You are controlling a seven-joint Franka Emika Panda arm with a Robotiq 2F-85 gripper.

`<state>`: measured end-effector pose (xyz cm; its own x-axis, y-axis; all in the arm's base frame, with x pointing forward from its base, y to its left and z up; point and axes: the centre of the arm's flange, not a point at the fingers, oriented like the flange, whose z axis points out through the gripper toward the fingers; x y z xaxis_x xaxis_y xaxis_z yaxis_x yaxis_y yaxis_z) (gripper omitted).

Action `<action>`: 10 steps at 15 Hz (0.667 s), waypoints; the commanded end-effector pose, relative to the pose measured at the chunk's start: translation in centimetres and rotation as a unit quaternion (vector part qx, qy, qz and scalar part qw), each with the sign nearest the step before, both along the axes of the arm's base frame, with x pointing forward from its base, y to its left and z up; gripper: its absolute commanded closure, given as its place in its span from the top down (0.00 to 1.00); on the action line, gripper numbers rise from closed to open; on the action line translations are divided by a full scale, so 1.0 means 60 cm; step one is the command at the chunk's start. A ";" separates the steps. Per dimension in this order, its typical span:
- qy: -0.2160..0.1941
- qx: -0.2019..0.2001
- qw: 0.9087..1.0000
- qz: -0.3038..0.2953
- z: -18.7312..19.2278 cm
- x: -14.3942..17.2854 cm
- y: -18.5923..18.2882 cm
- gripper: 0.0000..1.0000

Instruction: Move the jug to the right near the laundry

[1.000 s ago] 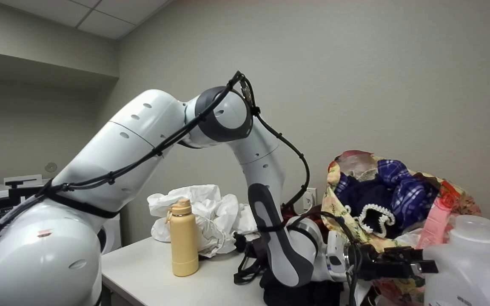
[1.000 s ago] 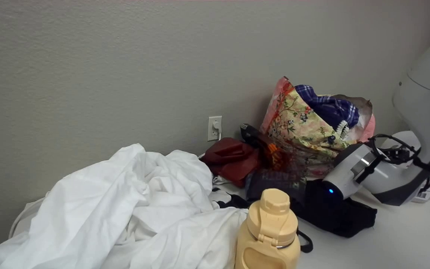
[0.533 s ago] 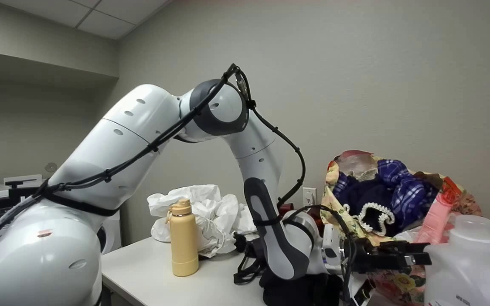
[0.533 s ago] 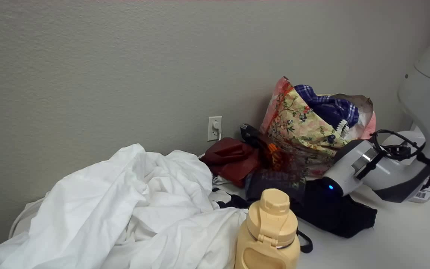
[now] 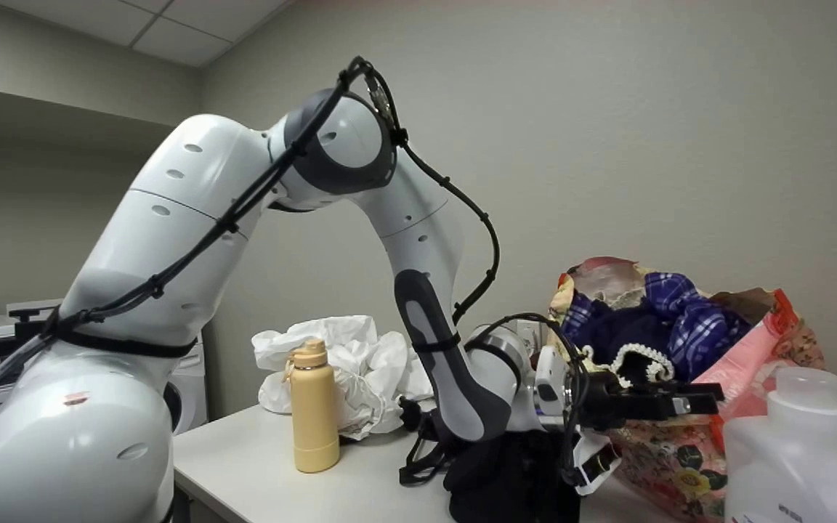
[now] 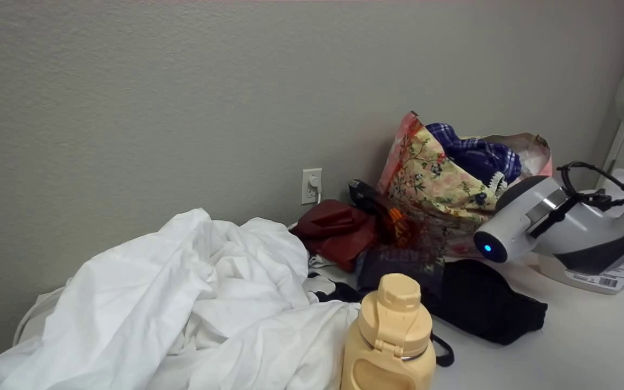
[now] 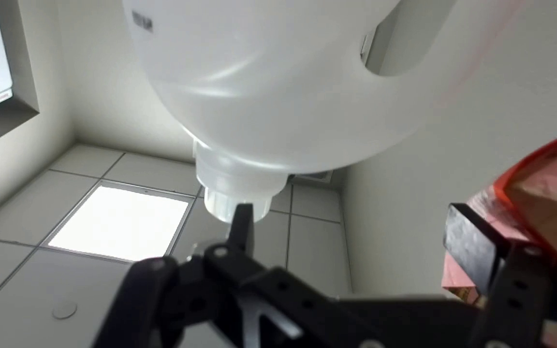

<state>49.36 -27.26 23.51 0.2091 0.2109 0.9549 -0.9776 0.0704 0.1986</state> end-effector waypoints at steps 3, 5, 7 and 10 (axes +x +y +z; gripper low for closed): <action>-0.029 0.088 0.996 -0.015 0.114 -0.014 0.015 1.00; -0.060 0.129 0.990 -0.020 0.158 0.001 0.020 1.00; -0.089 0.174 0.980 -0.026 0.202 0.018 0.028 1.00; -0.132 0.234 0.963 -0.032 0.275 0.048 0.043 1.00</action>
